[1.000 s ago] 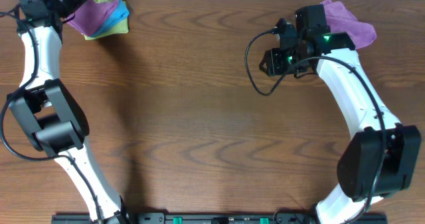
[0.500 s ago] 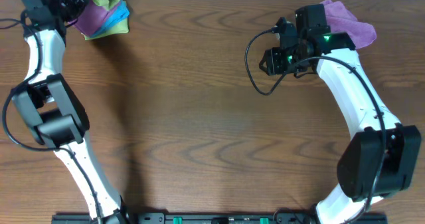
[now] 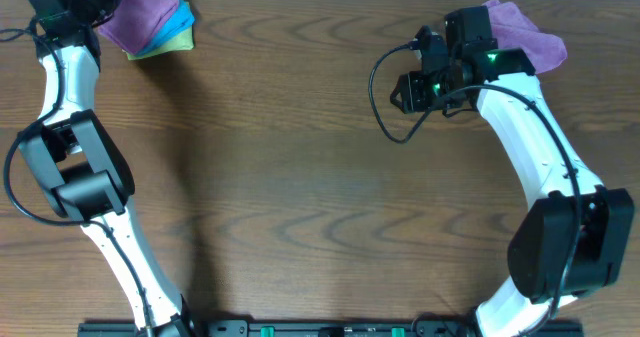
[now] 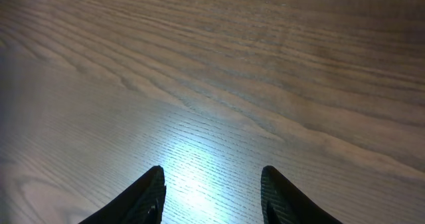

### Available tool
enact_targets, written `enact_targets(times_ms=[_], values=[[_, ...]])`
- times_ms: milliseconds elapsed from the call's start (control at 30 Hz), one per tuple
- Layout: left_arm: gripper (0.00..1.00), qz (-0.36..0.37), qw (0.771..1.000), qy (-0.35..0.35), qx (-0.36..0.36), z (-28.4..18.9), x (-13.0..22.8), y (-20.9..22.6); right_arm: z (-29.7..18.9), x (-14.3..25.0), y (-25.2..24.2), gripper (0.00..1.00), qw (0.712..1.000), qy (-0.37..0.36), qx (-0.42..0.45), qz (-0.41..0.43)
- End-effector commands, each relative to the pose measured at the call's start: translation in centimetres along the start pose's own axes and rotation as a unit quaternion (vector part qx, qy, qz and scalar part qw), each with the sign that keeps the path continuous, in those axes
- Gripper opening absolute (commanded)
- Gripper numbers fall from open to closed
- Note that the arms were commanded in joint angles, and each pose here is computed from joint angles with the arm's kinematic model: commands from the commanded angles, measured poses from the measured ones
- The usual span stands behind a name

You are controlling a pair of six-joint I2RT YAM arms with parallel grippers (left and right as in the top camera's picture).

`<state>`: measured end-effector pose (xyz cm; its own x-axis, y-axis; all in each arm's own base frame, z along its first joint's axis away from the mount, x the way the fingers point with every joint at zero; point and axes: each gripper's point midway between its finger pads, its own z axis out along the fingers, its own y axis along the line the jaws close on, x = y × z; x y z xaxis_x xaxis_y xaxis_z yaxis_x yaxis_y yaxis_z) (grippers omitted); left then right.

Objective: Fold the cloth

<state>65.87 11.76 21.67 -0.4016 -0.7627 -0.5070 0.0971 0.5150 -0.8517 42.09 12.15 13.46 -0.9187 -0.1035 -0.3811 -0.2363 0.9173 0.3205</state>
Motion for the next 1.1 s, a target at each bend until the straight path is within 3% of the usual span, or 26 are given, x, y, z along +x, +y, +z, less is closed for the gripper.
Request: enact_targets(times_ms=[0,200,700,1067], values=[[0.06,-0.023,1.0,0.019,-0.008,0.6,1.2,2.7,0.0,0.1,0.3,0.47,1.0,0.001,0.0,-0.004],[0.06,-0.063,0.996,0.063,-0.012,1.5,4.6,6.8,0.0,0.5,0.3,0.46,1.0,0.008,0.0,-0.002],[0.06,-0.068,0.996,0.062,-0.009,-1.0,2.7,8.5,0.0,0.6,0.4,0.46,1.0,0.01,-0.002,-0.001],[0.06,-0.082,0.993,0.079,-0.012,-1.4,3.4,8.9,0.0,0.2,0.4,0.46,1.0,0.002,-0.003,-0.003]])
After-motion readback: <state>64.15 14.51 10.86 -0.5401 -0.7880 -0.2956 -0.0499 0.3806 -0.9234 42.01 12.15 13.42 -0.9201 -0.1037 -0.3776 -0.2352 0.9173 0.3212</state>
